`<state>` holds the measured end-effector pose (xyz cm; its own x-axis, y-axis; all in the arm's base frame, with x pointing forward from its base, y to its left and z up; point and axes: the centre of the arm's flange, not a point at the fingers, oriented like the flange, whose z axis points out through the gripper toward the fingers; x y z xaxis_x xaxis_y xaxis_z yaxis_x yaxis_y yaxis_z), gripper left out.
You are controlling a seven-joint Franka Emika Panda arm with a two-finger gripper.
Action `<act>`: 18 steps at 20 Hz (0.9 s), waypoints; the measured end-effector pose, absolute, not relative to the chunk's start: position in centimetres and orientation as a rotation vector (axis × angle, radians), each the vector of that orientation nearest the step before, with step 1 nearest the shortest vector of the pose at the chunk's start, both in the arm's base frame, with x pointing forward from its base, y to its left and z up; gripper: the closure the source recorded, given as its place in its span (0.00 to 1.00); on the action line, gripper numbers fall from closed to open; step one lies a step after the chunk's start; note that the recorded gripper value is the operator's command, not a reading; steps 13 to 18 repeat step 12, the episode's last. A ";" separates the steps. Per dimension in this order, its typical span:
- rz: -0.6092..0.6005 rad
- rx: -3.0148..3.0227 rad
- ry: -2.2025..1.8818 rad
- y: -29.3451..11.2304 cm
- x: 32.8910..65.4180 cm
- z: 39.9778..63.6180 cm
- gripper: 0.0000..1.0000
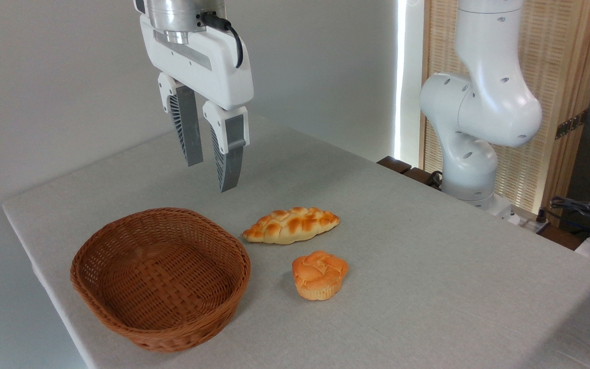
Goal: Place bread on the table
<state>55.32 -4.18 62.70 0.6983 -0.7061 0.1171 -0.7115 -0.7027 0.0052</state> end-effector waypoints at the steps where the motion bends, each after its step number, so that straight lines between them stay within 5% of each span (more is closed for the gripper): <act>1: 0.143 2.850 -1.191 -4.1 55.2 62.6 0.00; 18: 0.076 2.874 -1.203 -3.7 54.9 62.2 0.00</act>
